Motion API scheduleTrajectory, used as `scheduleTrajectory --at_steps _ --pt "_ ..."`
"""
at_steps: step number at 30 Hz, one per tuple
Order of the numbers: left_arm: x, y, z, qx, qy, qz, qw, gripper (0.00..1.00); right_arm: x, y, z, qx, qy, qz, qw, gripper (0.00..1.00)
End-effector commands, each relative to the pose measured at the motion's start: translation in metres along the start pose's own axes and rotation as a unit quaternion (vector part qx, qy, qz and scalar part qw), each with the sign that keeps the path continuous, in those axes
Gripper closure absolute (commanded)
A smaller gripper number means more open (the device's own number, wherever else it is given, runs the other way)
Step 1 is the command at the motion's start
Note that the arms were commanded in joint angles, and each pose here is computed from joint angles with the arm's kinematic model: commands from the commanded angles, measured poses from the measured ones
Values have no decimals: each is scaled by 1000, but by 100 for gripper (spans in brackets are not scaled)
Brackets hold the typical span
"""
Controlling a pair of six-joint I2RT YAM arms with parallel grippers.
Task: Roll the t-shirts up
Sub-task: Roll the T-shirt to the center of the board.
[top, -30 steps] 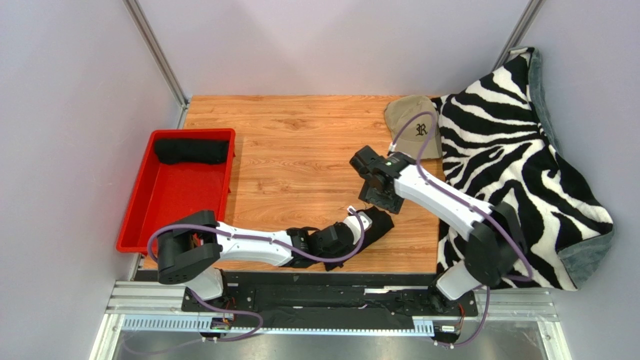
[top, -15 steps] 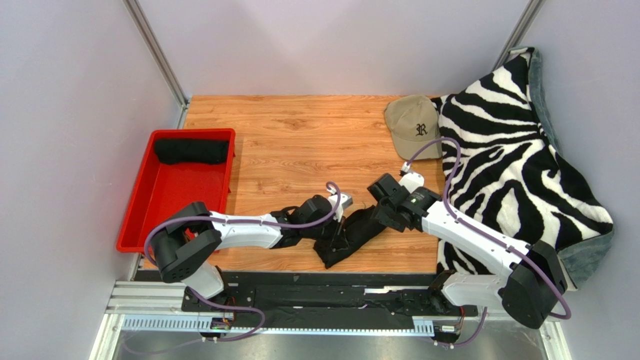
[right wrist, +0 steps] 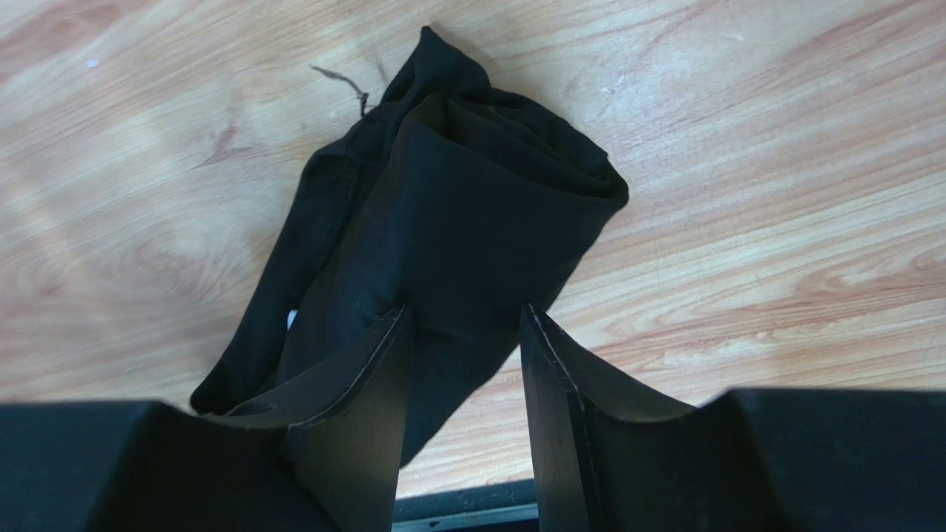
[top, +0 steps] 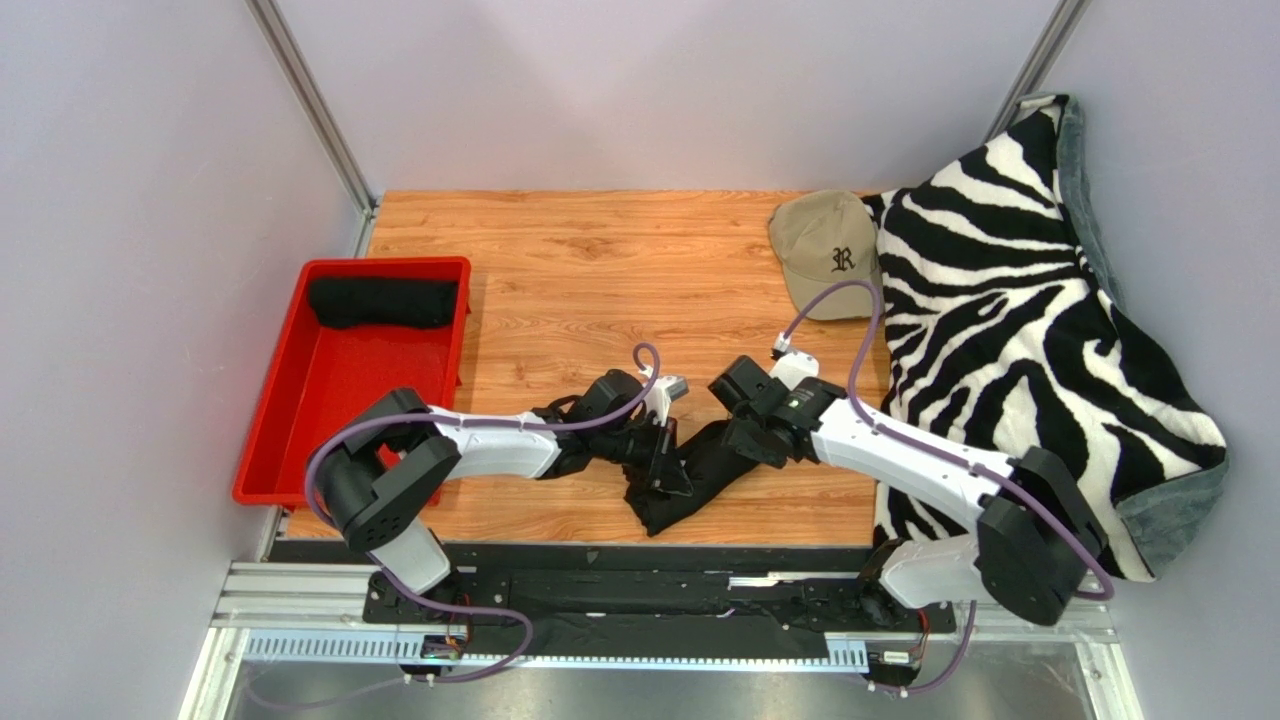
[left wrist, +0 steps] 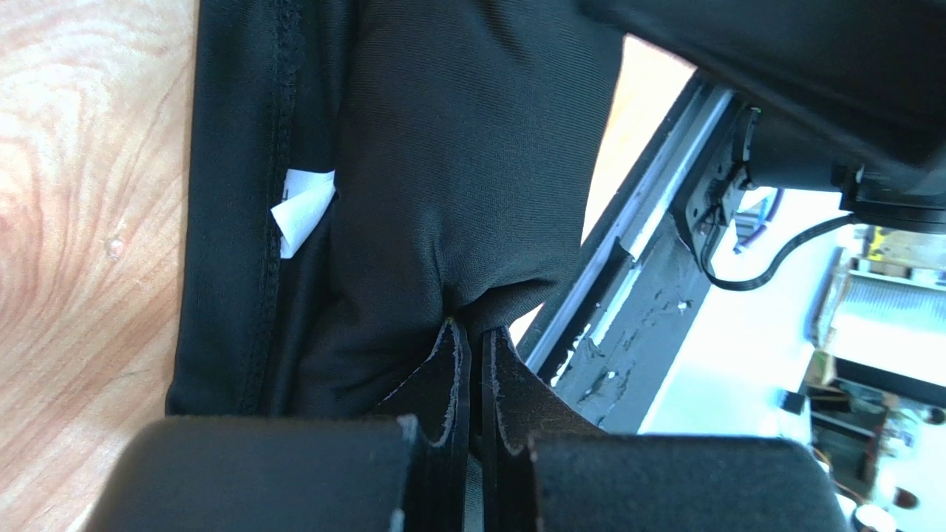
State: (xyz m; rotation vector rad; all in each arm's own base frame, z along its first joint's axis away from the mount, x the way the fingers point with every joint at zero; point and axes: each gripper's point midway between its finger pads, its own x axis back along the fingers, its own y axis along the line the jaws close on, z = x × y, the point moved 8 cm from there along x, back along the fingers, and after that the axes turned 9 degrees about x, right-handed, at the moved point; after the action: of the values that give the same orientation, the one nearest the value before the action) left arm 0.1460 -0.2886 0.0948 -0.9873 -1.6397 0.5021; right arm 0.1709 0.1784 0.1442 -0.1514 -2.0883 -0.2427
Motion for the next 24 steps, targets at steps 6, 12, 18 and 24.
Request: scheduleTrajectory --at_steps 6,12,18,24 --pt "4 10 15 27 42 -5 999 100 -25 19 -11 11 44 51 998 56" --pt "15 -4 8 17 30 9 999 84 -35 19 -13 28 64 72 995 56" --pt "32 -28 -10 5 0 30 1000 64 -36 18 -12 35 66 68 995 56" --pt "44 -22 -29 14 -29 19 999 39 -35 17 -11 32 61 55 996 55"
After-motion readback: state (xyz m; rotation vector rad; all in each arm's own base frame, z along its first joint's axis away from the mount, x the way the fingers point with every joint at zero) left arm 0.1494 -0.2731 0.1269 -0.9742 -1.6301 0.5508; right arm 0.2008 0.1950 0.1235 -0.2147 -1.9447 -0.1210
